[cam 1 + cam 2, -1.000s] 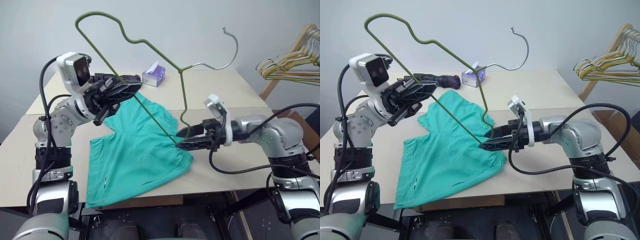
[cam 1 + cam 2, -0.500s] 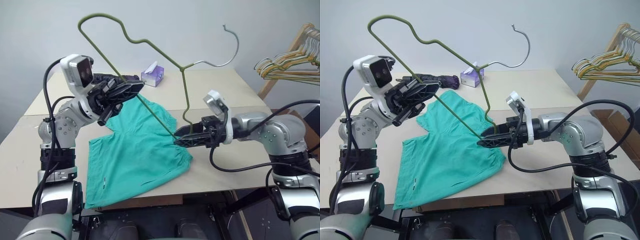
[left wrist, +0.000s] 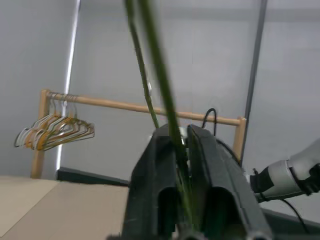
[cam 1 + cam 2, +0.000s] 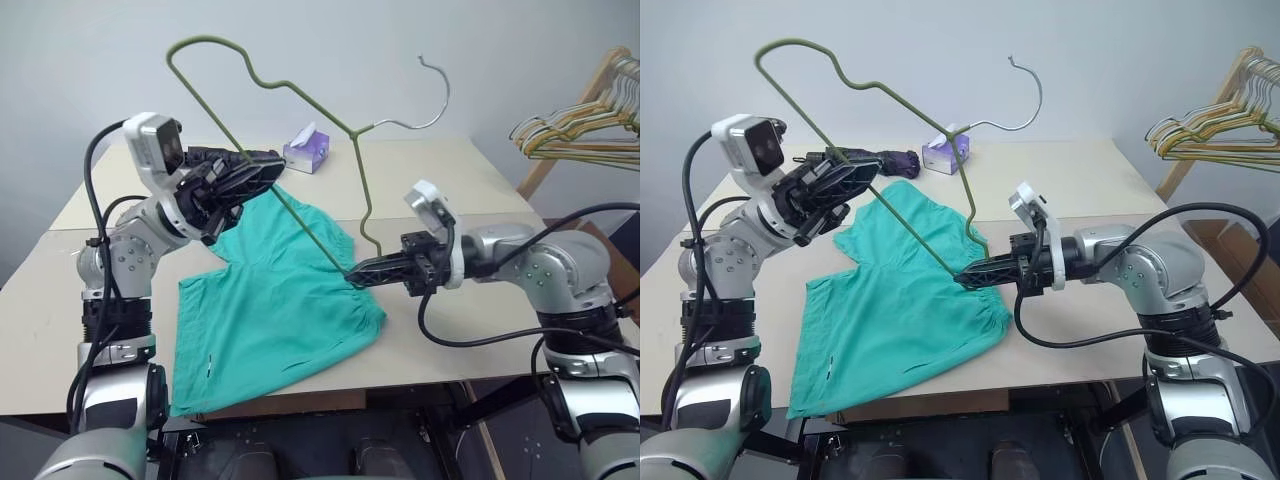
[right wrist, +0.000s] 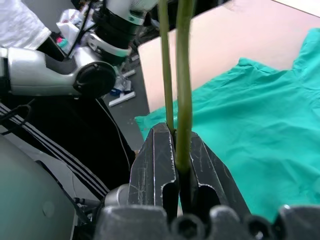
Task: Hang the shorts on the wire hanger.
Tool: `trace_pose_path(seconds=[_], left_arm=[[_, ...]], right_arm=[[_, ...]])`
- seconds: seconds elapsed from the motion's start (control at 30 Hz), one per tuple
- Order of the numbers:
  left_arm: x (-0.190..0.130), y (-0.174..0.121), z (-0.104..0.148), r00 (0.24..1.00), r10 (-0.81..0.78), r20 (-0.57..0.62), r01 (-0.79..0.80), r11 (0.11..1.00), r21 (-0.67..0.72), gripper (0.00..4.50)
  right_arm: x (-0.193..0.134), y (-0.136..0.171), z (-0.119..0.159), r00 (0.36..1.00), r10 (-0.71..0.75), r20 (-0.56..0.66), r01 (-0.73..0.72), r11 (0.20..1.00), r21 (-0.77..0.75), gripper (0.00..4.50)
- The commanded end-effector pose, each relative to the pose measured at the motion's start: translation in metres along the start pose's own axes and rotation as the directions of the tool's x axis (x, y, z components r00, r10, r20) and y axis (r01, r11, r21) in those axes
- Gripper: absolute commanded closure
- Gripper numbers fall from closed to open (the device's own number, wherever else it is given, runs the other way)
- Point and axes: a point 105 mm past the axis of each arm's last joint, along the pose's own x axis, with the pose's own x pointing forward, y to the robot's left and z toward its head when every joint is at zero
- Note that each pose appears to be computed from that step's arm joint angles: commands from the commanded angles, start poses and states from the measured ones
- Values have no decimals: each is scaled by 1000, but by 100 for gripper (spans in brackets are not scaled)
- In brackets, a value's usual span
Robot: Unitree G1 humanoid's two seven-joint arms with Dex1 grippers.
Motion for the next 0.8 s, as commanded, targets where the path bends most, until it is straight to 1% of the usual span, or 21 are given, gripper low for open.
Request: trace_pose_path(seconds=[0.03,0.07,0.1,0.13,0.2,0.3,0.33,0.37,0.4,0.43,0.47,0.5,0.53,0.57,0.6,0.7,0.8], left_arm=[[5,6,-9,996,51,-71,-51,999,9,287],[4,10,-15,991,84,-103,-83,996,9,250],[0,20,-27,970,168,-178,-167,986,18,219],[-3,27,-35,948,223,-229,-222,975,30,189],[-13,36,-46,906,304,-293,-301,952,58,132],[-33,38,-55,859,361,-364,-348,932,103,36],[-46,39,-60,817,402,-413,-376,915,147,6],[-55,40,-63,786,429,-446,-392,903,178,2],[-68,41,-67,734,464,-496,-406,885,228,2],[-78,40,-70,695,485,-531,-409,874,264,2],[-85,38,-70,679,489,-548,-403,872,279,2],[-90,35,-70,670,486,-560,-395,873,286,2],[-92,32,-68,672,475,-568,-384,879,282,2],[-94,28,-68,670,463,-580,-367,886,284,2],[-95,24,-67,670,452,-589,-352,892,284,2],[-93,17,-68,674,427,-602,-324,904,279,2],[-90,14,-74,668,419,-615,-308,908,284,2]], right_arm=[[-8,1,19,996,-31,83,35,998,-50,450],[-9,2,22,994,-32,105,38,998,-49,450],[-11,0,27,989,-48,142,53,998,-34,450],[-13,-2,30,984,-59,166,64,998,-22,450],[-18,-7,32,976,-105,193,105,994,7,450],[-30,-14,25,962,-198,188,194,980,41,450],[-38,-18,17,953,-244,180,232,969,82,450],[-43,-21,12,946,-273,175,257,960,112,450],[-50,-24,-1,933,-334,137,316,939,134,450],[-56,-24,-13,926,-359,118,341,928,148,450],[-61,-23,-22,920,-377,109,360,921,150,450],[-66,-21,-32,912,-398,100,384,914,134,450],[-70,-18,-40,914,-397,79,382,911,154,450],[-75,-15,-53,928,-372,26,355,903,244,450],[-81,-15,-65,927,-374,-23,360,872,331,450],[-94,-16,-93,919,-369,-139,387,781,490,450],[-107,-17,-115,922,-336,-191,381,699,605,450]])
